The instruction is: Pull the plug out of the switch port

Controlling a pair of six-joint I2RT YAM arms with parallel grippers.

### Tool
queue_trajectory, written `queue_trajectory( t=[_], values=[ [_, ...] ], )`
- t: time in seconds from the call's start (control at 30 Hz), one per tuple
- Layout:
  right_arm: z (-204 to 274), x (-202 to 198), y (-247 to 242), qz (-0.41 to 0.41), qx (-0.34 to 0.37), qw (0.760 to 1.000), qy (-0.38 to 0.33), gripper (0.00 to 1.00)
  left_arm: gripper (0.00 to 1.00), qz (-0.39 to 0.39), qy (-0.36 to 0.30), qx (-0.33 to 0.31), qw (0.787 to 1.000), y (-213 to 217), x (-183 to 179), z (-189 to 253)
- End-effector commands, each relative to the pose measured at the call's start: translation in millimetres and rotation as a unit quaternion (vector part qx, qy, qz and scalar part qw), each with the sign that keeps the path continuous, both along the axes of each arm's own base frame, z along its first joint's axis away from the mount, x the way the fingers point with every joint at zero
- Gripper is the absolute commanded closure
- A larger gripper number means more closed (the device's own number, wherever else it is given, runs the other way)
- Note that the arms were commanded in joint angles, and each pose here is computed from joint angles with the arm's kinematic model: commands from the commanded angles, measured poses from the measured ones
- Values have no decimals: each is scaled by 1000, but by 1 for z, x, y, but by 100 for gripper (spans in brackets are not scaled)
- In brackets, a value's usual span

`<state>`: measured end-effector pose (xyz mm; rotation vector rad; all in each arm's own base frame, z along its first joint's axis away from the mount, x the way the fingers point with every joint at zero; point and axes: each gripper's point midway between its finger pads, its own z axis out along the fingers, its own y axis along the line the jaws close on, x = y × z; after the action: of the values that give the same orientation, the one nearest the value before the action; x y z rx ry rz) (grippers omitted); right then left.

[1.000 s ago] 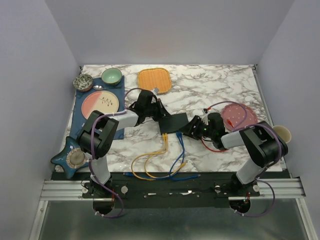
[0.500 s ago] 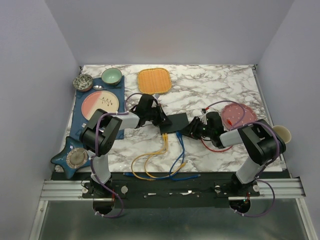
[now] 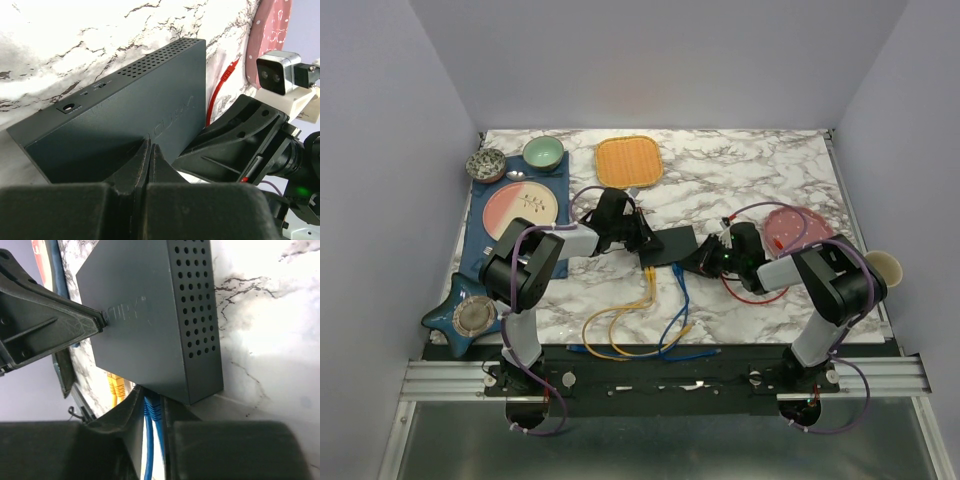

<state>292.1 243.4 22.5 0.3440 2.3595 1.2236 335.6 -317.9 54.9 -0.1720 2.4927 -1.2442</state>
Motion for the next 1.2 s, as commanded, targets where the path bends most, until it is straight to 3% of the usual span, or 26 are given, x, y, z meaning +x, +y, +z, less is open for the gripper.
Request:
queue_trajectory(
  t=[0.0, 0.2, 0.6, 1.0, 1.17],
  values=[
    [-16, -2, -6, -8, -16, 1000, 22, 83, 100, -9, 19, 11, 1000, 2, -9, -12],
    [-20, -10, -8, 7, -21, 1000, 13, 99, 100, -9, 16, 3, 1000, 1, -10, -7],
    [-22, -13, -5, 24, -20, 999, 15, 99, 100, -76, 17, -37, 996, -11, -46, 20],
    [-17, -11, -4, 31, -23, 999, 5, 99, 100, -106, 82, -31, 990, -20, -68, -6],
    [-14, -14, -1, 49, -18, 999, 2, 99, 100, -82, 111, -8, 990, -15, -66, -25]
  ],
)
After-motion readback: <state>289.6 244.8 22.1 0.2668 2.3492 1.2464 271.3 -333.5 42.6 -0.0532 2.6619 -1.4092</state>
